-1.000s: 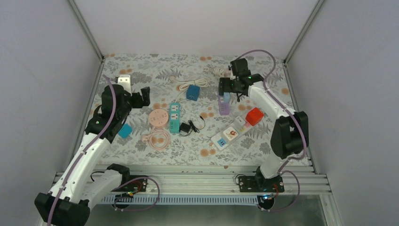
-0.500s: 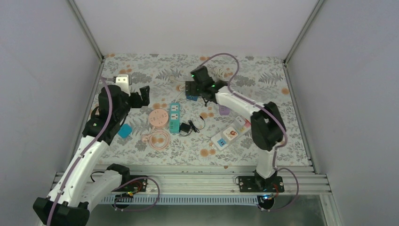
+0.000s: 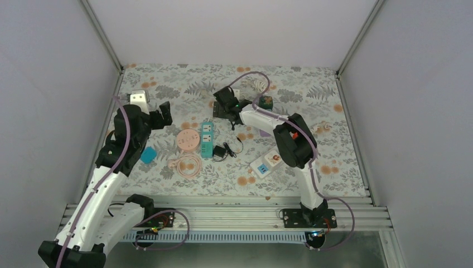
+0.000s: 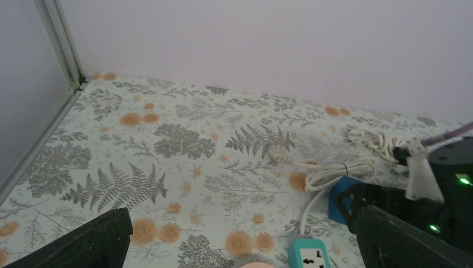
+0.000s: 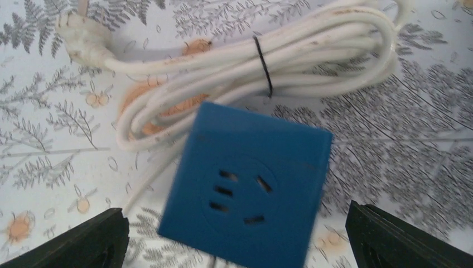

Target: Insert the plug

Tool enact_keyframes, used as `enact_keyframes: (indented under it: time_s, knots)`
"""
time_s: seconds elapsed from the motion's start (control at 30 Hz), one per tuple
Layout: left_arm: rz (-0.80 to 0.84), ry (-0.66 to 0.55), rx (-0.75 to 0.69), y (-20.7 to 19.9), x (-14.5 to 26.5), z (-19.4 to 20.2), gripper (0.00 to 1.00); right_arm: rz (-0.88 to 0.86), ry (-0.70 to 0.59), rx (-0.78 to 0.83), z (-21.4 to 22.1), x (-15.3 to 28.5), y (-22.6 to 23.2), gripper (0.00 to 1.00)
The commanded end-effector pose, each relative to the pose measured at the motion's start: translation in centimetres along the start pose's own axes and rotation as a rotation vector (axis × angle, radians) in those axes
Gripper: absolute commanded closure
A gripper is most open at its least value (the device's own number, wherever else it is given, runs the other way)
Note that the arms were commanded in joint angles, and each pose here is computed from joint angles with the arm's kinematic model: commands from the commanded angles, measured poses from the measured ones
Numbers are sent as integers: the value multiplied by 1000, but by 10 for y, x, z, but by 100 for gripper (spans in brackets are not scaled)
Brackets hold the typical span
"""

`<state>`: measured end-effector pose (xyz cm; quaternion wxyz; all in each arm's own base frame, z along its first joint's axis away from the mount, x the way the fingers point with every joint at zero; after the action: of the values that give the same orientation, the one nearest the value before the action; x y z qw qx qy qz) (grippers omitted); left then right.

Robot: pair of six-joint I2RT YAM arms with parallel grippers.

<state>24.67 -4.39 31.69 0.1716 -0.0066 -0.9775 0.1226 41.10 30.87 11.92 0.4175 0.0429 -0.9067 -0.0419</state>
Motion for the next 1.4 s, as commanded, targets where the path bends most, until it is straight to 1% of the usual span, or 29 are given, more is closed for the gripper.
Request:
enact_keyframes:
  time_s: [0.0,0.1,0.17,0.27,0.37,0.47,0.57,0.7,0.83,0.97,1.13,1.2,1.27,1.37]
  knots:
    - [44,10,-1,-4,-2,2,0,26,-35,-74,-12,-19,9,0]
    - [42,9,-1,-4,-1,3,0,79,-36,-91,-9,-27,5,2]
    - [44,10,0,-3,-2,4,0,79,-48,-94,-10,-29,5,10]
    - [50,19,-4,-5,-4,4,0,79,-59,-96,-13,-27,6,26]
    - [51,28,-6,-5,-6,5,0,82,-72,-100,-16,-21,4,40]
    - [52,33,-6,-5,-6,7,0,69,-80,-90,-19,-13,2,46]
    - [60,38,-10,-6,-7,7,0,40,-91,-68,-22,0,1,47]
    - [84,56,-15,-9,-10,9,0,-71,-139,-25,-26,31,0,46]
    - [122,92,-25,-15,-16,12,0,-282,-253,80,-27,71,1,46]
    - [225,140,-28,-27,-24,18,0,-484,-284,234,-15,104,7,46]
    - [355,209,21,-45,-26,18,0,-718,-308,356,8,142,8,47]
    - [458,269,48,-57,-23,21,0,-806,-337,389,14,158,8,48]
    - [539,361,76,-66,-26,31,0,-878,-353,424,23,168,8,48]
    - [621,488,139,-75,-30,47,0,-961,-368,486,38,178,7,47]
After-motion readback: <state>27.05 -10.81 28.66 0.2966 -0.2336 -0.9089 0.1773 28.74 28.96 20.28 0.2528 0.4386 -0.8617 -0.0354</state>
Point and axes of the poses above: each gripper's point midway between its finger pads, its own x axis back along the fingers, its own y axis along the line the jaws close on, z = x × y, the point moved 6 cm from there along x, back along the fingers, and after that the axes turned 2 degrees about x, right-handed, at the moved point
